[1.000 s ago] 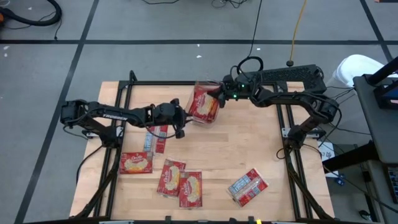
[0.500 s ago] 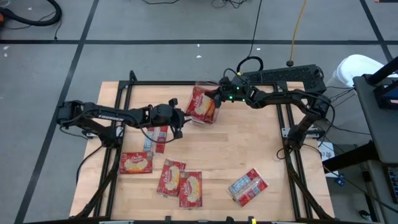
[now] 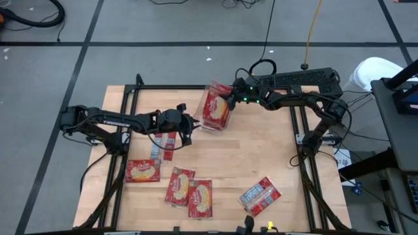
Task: Sort popcorn bags into baskets
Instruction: Adjust the red popcorn packs in the transparent bin
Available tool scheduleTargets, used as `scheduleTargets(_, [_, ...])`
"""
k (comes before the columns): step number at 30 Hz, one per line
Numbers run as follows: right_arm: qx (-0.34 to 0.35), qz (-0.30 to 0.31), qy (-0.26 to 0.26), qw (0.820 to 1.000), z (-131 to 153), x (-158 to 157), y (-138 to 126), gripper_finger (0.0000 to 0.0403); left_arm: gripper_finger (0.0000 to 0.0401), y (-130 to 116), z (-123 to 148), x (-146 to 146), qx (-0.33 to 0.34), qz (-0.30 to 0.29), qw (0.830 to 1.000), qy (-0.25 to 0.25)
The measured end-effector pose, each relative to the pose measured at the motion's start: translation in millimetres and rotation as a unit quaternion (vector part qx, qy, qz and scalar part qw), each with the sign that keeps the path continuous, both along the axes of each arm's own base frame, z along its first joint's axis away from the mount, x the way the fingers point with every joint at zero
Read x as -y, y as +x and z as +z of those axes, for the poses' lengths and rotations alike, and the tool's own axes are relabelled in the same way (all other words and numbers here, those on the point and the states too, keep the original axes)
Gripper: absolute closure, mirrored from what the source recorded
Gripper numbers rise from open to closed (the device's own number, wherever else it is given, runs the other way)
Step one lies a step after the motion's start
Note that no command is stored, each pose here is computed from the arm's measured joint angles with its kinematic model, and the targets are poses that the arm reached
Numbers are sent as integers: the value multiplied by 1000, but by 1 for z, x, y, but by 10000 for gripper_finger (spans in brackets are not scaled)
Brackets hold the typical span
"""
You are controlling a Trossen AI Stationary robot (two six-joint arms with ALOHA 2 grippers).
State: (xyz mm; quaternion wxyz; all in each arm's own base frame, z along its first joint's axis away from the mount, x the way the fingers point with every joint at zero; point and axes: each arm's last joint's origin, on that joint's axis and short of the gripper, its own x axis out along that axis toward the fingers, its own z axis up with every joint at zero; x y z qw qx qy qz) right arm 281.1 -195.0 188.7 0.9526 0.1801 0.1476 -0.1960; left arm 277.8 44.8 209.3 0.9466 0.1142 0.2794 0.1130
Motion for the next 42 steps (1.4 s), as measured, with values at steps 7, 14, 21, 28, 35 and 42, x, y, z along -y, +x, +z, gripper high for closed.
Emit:
scheduleTargets(7, [-21,7,-18,1000,-3,4,-4,222,311,0,0,0,2,3,1000,-5])
scheduleTargets(14, [-92,-31,-6,995,-2,3,-18,221,311,0,0,0,5,8,1000,-15])
scheduleTargets(21, [-89,-52,-81,991,29,3,-31,181,311,0,0,0,7,9,1000,-18])
scheduleTargets(28, [-82,-73,-126,986,43,0,-34,221,311,1,2,0,20,11,1000,-19])
scheduleTargets(35, [-180,-122,-132,967,40,2,-11,379,311,10,-1,-14,51,23,998,1])
scheduleTargets(42, [-259,-100,-109,954,29,16,14,380,311,11,-26,-30,2,71,997,-41])
